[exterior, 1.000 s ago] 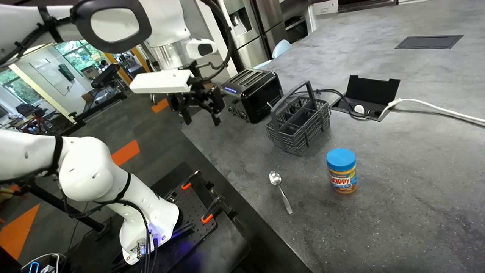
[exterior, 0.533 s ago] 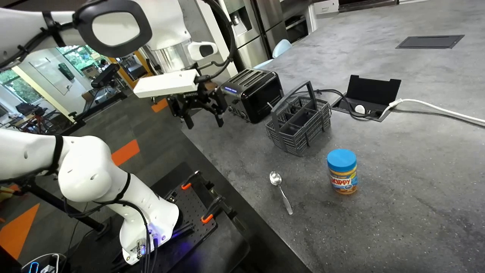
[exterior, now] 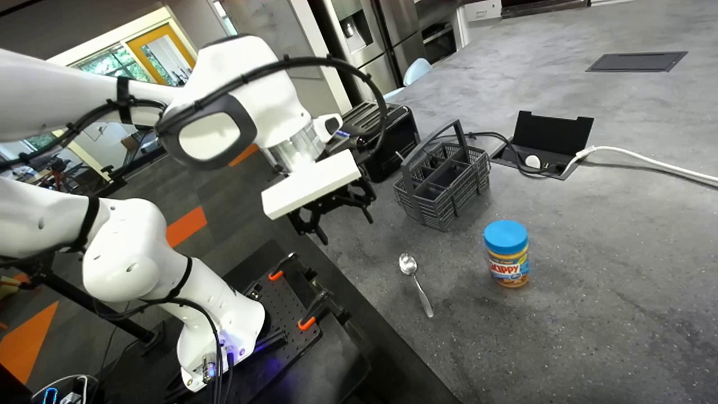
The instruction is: Put the spoon in the black basket
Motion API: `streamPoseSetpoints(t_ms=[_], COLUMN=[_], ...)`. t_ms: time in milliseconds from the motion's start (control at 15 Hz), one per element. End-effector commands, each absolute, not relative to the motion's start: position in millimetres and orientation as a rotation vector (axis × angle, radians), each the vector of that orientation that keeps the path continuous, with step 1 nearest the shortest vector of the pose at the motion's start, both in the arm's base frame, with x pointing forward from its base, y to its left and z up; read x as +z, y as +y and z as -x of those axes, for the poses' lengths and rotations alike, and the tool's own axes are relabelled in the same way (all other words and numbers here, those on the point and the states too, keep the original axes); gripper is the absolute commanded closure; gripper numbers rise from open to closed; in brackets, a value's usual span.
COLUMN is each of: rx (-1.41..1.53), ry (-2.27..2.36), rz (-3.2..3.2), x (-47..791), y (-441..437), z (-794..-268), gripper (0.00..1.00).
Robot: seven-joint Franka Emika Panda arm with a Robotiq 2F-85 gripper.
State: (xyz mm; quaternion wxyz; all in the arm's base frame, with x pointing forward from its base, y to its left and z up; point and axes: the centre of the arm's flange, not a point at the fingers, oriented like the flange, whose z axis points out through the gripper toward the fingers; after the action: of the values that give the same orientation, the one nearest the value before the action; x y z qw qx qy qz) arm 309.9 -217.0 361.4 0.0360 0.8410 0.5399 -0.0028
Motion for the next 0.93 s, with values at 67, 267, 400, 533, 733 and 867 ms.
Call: streamPoseSetpoints(t_ms=[67,267,400,533,733,867], rx=[0.191,0.258,0.275,0.247,0.212,0.184], ry=[1.807,1.827,1.801,1.808,1.817,1.807], rz=[-2.508,-2.58,-2.592,-2.617,-2.621,-2.582], x=[303.3,272.3,290.0,278.5,273.4,267.9], y=[-265.4,-285.8,-265.6,-268.7,-269.6,-271.4], z=[-324.7,-332.0,-305.8,-313.7,-320.5,-326.8], gripper=[0.0,0.0,0.0,0.0,0.0,0.0])
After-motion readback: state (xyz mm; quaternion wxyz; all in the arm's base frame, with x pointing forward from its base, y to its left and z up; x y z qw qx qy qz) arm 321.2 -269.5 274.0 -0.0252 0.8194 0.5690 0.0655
